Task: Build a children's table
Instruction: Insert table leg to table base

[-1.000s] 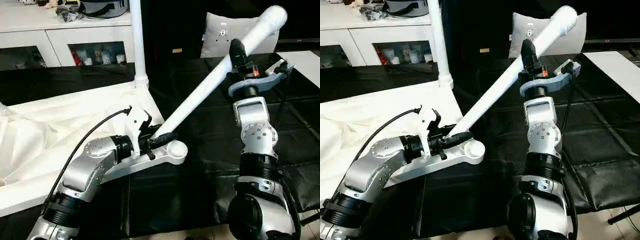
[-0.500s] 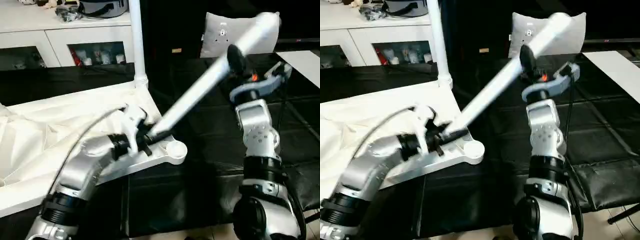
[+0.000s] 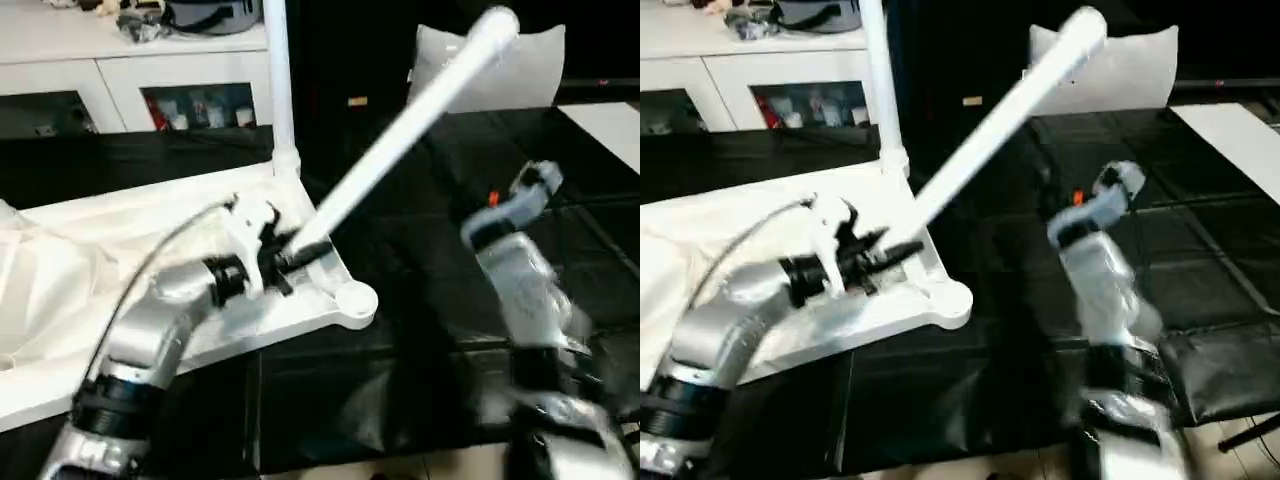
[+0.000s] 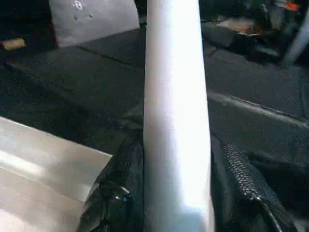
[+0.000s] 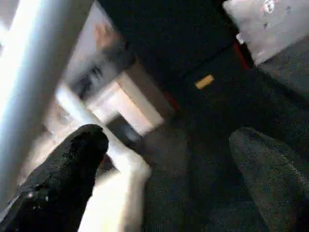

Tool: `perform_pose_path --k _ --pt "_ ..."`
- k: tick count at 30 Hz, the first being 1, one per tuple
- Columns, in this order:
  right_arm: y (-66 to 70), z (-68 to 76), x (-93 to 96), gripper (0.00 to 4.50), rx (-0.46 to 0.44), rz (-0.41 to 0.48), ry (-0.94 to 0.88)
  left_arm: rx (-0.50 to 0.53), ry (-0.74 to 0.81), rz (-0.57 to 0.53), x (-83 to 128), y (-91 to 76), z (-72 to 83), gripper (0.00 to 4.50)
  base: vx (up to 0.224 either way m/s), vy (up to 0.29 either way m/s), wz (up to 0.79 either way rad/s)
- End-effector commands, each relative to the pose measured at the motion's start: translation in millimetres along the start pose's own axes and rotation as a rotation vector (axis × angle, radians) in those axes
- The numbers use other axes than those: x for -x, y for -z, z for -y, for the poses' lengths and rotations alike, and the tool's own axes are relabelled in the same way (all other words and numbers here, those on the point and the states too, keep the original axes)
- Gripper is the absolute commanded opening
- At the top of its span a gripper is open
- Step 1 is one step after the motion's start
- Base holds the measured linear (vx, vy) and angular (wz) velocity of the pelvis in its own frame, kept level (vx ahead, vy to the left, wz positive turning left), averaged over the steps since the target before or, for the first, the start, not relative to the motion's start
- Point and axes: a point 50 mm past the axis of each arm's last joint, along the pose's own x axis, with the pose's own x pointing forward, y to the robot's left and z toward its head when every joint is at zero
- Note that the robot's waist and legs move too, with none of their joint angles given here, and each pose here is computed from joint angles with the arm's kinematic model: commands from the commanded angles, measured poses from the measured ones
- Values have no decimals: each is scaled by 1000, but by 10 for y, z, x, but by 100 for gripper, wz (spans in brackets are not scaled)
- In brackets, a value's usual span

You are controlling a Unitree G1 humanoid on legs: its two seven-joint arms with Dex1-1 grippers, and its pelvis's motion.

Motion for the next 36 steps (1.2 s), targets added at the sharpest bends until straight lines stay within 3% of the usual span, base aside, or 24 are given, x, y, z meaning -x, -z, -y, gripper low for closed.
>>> perform_pose_path --k 1,2,8,9,10,11,13,15,16,22,29,33,36 --pt "-145 -65 1 450 327 12 -71 -53 -16 -8 16 -85 -33 139 0 0 0" --pt "-196 -73 3 450 450 14 -94 -59 -16 -16 22 -80 -36 139 0 0 0" --pt "-442 -90 -9 450 824 18 -142 -81 -18 -40 39 -74 -49 139 0 0 0" --pt "-511 -110 -13 450 940 25 -162 -87 -18 -45 43 -74 -53 139 0 0 0" --pt "-619 -164 -9 450 1229 33 -218 -91 -19 -54 49 -74 -59 139 0 0 0" --pt "-619 -164 -9 450 1229 33 -218 -91 -19 -54 49 -74 -59 139 0 0 0" --pt "-662 -170 -17 450 1435 27 -241 -100 -14 -70 56 -68 -60 139 0 0 0" --pt "-687 -164 -37 450 1497 32 -240 -107 -5 -80 62 -63 -57 139 0 0 0" --pt "-728 -171 -77 450 1592 49 -232 -112 7 -91 70 -59 -50 139 0 0 0" --pt "-764 -214 -172 450 1749 73 -253 -130 40 -117 81 -57 -28 139 0 0 0" --pt "-620 -49 -260 450 1864 -35 -269 -176 131 -141 101 -77 52 139 0 0 0" --pt "-609 -24 -294 450 1878 -28 -249 -202 190 -176 138 -66 112 139 0 0 0" --pt "-498 24 -282 424 1857 -66 -284 -219 196 -172 152 -100 118 139 0 0 0"
